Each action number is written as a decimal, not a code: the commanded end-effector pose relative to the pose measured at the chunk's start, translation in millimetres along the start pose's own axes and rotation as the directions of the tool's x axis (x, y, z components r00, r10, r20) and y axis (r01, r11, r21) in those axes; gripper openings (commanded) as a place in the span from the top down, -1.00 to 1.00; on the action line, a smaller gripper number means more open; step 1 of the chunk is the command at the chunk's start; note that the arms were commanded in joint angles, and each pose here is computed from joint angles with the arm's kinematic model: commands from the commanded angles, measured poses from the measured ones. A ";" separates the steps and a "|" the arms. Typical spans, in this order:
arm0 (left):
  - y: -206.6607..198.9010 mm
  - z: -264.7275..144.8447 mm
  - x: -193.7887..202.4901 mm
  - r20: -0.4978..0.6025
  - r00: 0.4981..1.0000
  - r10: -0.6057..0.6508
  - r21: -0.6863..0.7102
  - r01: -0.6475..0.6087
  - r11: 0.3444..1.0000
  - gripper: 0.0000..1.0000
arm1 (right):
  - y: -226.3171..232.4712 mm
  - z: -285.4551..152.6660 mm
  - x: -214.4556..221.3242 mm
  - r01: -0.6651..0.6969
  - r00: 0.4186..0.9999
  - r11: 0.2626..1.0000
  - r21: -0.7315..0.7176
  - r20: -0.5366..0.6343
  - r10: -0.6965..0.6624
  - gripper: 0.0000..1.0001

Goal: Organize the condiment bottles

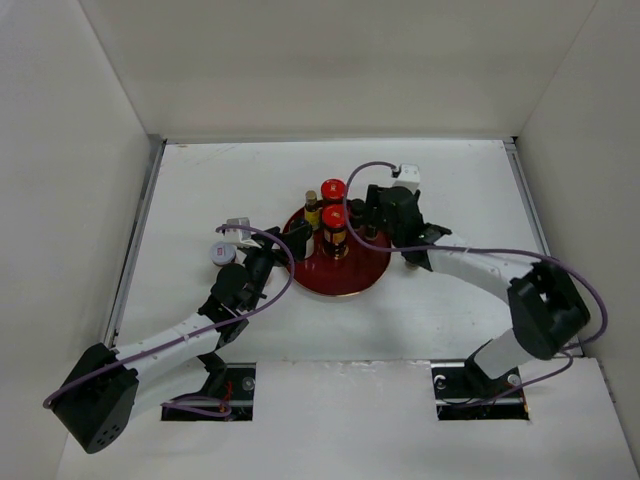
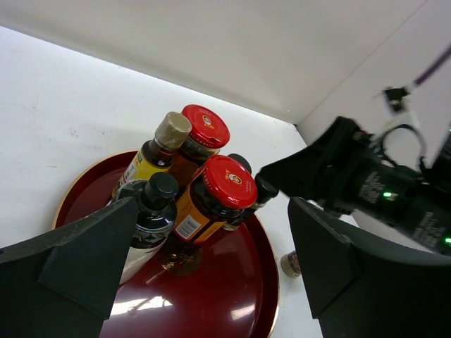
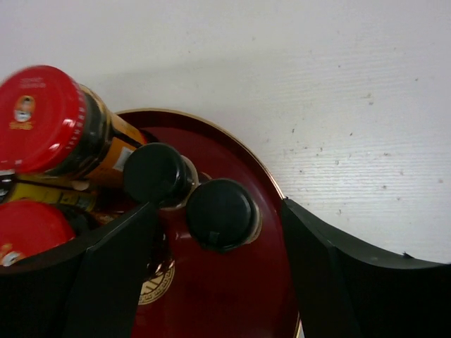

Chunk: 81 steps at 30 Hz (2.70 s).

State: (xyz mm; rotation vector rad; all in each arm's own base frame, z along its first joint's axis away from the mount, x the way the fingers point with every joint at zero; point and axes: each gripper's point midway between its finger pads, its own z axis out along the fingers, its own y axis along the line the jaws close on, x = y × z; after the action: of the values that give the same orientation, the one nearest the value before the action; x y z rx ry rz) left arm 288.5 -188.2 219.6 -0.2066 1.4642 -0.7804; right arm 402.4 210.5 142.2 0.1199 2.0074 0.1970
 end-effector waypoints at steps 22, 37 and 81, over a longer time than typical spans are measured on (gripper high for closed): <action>-14.6 1.8 -18.5 0.056 0.998 -0.038 0.050 0.035 0.998 -0.77 | -97.3 -81.6 39.3 -0.038 0.994 0.976 0.214 -0.090 0.058 -0.59; -10.6 4.3 -13.3 0.044 0.999 -0.029 0.034 0.027 0.999 -0.77 | -92.0 -77.2 -0.7 -0.031 0.998 0.969 0.246 0.066 0.015 0.24; 87.4 -58.6 -16.4 -0.260 0.950 0.171 -0.484 -0.282 0.828 -0.65 | -0.4 -88.3 -12.8 -0.038 0.986 0.994 -0.100 0.160 0.053 -0.87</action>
State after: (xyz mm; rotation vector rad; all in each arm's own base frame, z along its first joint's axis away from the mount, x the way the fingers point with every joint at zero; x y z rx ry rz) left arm 276.2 -107.2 202.4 -0.3694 1.7115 -0.3199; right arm 330.2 198.4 178.1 0.1025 1.8976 0.2519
